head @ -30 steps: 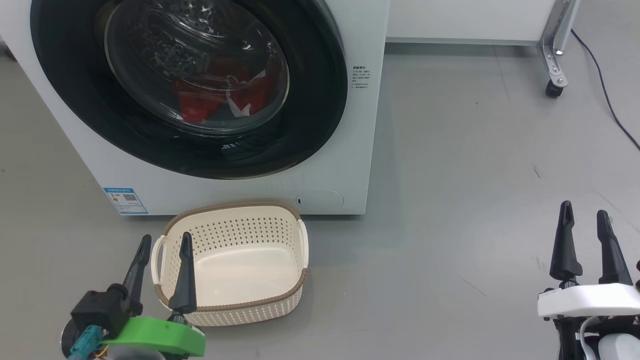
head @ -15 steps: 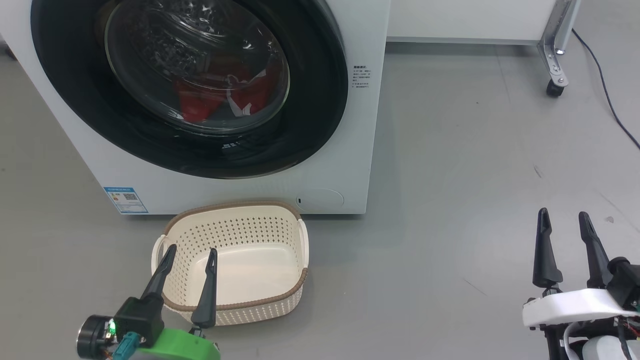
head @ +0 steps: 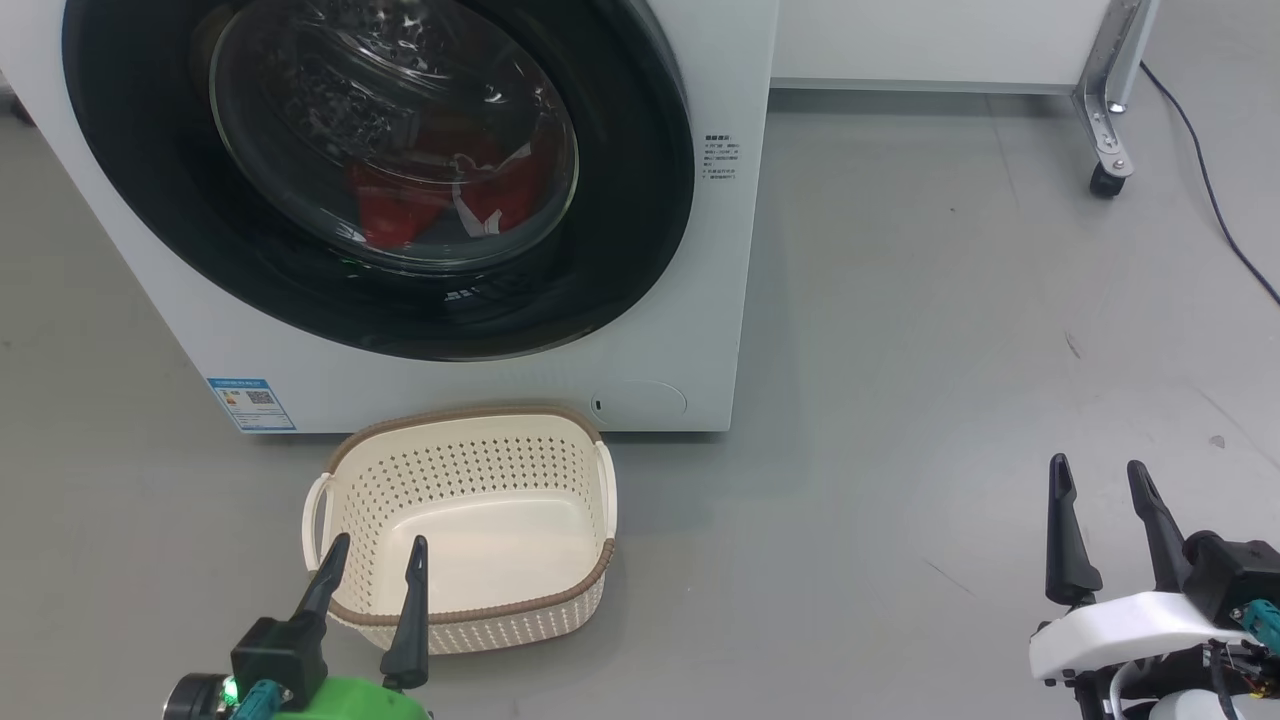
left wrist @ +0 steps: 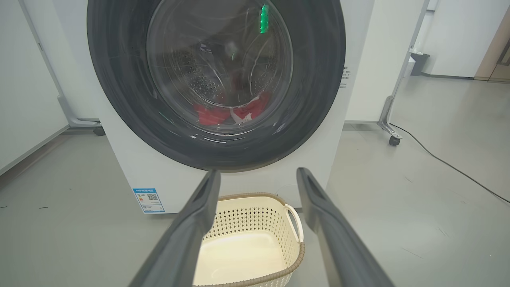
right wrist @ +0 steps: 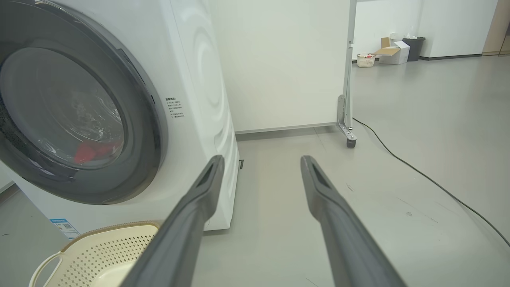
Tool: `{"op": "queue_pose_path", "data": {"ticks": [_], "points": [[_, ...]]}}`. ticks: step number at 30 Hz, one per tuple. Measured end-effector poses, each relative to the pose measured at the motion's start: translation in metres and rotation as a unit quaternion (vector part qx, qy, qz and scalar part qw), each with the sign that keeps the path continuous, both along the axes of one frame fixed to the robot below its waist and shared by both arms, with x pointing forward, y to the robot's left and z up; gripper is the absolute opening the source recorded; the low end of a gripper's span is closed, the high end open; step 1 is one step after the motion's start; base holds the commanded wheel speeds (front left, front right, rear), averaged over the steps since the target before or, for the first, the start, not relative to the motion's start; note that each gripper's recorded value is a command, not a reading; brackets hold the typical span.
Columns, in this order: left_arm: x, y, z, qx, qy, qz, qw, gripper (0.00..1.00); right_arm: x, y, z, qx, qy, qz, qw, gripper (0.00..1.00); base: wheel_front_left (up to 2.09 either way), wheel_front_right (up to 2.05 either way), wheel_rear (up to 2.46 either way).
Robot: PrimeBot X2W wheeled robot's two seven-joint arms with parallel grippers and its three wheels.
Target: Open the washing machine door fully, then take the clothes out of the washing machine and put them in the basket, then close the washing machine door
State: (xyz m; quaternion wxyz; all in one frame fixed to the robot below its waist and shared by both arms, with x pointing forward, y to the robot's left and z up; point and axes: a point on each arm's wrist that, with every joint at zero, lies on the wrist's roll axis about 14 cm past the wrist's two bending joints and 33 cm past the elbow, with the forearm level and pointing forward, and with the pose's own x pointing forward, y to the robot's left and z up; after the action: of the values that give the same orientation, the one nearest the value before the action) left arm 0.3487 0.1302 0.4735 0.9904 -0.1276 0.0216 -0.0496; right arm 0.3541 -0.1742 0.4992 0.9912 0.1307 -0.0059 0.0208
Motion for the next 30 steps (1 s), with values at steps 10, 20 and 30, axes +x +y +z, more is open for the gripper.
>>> {"op": "queue_pose_path", "data": {"ticks": [10, 20, 30], "points": [[-0.0012, 0.0012, -0.0041, -0.002, 0.008, 0.005, 1.000, 1.00, -0.0007, 0.0010, -0.0030, 0.000, 0.007, 0.002, 1.000, 1.00, 0.00, 0.00, 0.00], [-0.0021, 0.0019, -0.0054, 0.001, 0.010, 0.009, 1.000, 1.00, -0.0017, 0.0015, -0.0042, -0.001, 0.008, 0.003, 1.000, 1.00, 0.00, 0.00, 0.00], [-0.0023, 0.0035, -0.0064, -0.002, 0.013, 0.014, 1.000, 1.00, -0.0014, 0.0024, -0.0048, -0.001, 0.009, 0.004, 1.000, 1.00, 0.00, 0.00, 0.00]]}}
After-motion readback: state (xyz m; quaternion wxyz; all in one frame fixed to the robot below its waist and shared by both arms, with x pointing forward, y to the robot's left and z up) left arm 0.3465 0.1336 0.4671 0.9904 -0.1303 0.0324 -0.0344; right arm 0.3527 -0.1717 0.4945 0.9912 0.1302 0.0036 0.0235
